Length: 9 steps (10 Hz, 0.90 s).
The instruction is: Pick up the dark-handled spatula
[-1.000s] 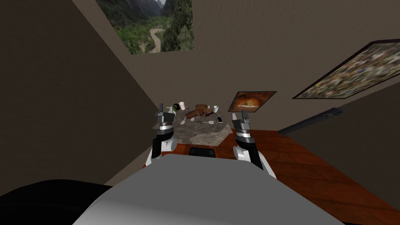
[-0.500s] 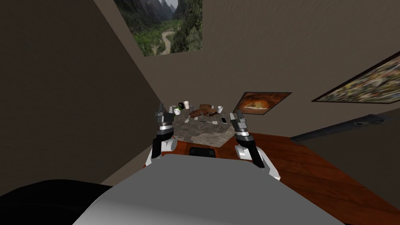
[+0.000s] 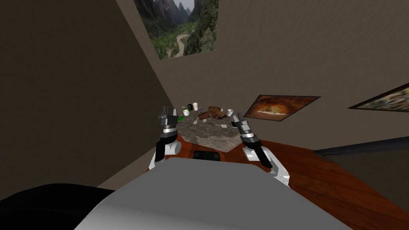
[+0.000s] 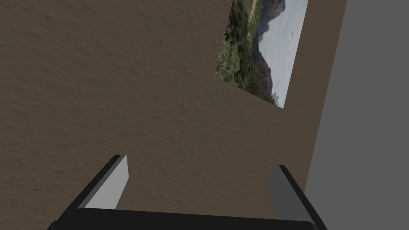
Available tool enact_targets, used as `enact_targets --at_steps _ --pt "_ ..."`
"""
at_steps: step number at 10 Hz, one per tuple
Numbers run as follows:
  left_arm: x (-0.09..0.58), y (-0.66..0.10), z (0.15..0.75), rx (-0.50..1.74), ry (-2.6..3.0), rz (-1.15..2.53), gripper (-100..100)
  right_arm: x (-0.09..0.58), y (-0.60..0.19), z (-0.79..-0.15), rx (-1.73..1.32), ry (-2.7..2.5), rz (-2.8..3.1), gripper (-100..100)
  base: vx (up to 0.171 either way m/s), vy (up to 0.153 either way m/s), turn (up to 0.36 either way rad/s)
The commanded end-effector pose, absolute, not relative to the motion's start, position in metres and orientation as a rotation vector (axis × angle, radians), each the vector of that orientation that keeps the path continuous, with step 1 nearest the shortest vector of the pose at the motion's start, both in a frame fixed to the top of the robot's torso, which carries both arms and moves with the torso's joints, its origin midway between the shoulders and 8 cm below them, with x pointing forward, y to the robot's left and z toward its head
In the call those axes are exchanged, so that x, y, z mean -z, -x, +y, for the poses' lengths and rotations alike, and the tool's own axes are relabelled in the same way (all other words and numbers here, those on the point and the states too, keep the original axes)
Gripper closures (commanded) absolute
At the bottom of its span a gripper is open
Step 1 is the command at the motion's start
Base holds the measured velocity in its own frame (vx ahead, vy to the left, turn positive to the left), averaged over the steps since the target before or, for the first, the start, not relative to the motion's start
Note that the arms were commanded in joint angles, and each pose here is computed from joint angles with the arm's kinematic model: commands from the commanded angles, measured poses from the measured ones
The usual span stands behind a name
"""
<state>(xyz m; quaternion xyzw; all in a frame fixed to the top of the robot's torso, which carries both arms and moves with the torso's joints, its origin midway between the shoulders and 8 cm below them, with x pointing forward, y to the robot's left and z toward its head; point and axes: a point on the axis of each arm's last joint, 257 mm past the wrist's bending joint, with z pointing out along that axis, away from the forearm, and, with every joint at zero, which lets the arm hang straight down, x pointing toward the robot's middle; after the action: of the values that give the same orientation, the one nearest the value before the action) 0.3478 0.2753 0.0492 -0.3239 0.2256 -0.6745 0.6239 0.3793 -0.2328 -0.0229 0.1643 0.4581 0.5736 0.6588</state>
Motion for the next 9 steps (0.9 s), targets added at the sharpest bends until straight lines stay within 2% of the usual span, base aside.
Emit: enact_targets --at_steps 1,9 --pt "-0.049 -0.348 0.275 1.548 0.744 0.518 0 0.026 -0.381 -0.229 -1.288 -0.335 1.07 -100 -0.02 0.034 0.11" --pt "-0.049 -0.348 0.275 1.548 0.744 0.518 0 0.055 -0.397 -0.218 -1.183 -0.094 1.275 -100 -0.014 0.043 0.181"
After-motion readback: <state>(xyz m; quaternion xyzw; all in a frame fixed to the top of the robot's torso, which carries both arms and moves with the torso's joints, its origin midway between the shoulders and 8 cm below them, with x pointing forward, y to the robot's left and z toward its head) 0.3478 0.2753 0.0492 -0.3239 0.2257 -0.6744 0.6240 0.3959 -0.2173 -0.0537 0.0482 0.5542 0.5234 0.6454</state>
